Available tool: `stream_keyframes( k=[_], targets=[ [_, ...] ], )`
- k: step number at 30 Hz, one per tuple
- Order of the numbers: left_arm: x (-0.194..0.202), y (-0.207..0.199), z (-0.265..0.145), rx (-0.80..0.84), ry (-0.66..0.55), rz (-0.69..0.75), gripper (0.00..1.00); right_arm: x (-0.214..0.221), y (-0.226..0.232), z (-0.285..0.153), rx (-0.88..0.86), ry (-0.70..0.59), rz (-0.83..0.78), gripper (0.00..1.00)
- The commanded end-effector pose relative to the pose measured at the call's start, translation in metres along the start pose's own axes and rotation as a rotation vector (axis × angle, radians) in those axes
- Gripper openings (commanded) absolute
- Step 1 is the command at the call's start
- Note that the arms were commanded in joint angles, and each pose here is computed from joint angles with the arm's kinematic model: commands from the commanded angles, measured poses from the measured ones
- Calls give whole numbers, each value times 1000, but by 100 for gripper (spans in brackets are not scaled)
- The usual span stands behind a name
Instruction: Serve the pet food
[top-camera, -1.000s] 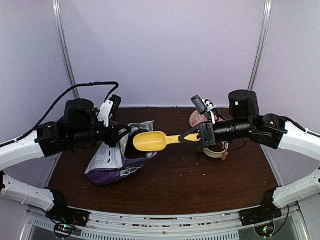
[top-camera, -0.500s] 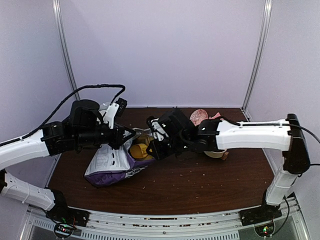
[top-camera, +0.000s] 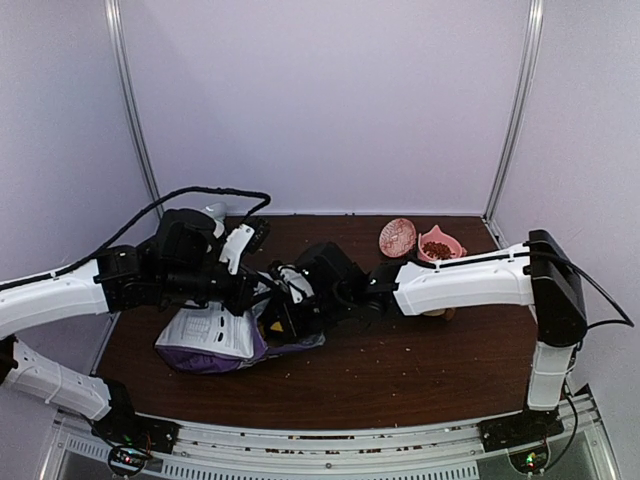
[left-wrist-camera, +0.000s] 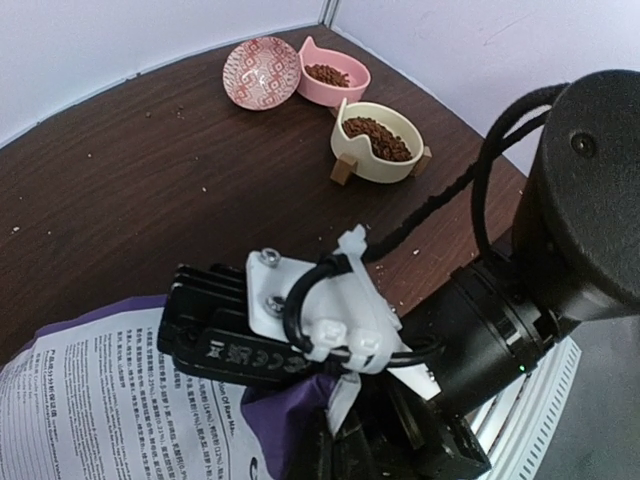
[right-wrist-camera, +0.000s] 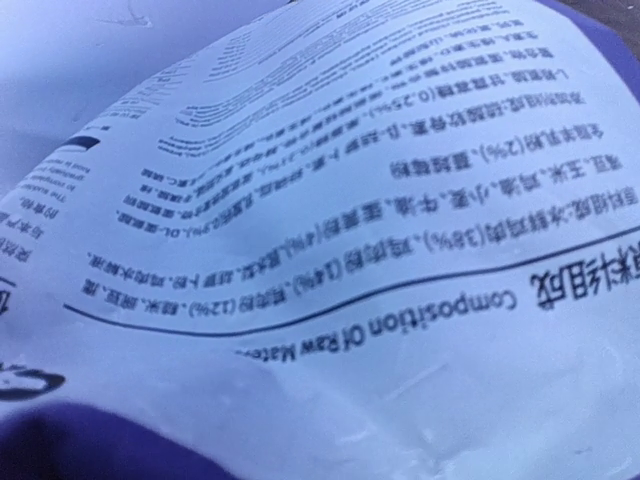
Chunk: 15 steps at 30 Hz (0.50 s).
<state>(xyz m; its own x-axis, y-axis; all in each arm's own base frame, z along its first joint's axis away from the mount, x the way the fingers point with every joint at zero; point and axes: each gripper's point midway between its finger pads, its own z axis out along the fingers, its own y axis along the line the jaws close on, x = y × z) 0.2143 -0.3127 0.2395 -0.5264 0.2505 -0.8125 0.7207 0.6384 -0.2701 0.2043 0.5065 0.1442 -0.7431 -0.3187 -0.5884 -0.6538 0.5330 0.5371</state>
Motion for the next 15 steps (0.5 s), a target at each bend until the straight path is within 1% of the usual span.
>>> stream_keyframes(
  k=[1, 7, 10, 15],
  targets=[
    [-69, -19, -14, 70, -269, 28, 0, 37, 89, -21, -416, 137, -47, 5],
    [-70, -14, -24, 39, -282, 32, 0, 20, 103, -54, -536, 98, 36, 5],
    [-66, -9, -27, 19, -278, 32, 0, 11, 102, -70, -539, 75, 72, 5],
    [-62, -9, -35, 24, -290, 43, 0, 3, 80, -90, -490, 47, 195, 5]
  ],
)
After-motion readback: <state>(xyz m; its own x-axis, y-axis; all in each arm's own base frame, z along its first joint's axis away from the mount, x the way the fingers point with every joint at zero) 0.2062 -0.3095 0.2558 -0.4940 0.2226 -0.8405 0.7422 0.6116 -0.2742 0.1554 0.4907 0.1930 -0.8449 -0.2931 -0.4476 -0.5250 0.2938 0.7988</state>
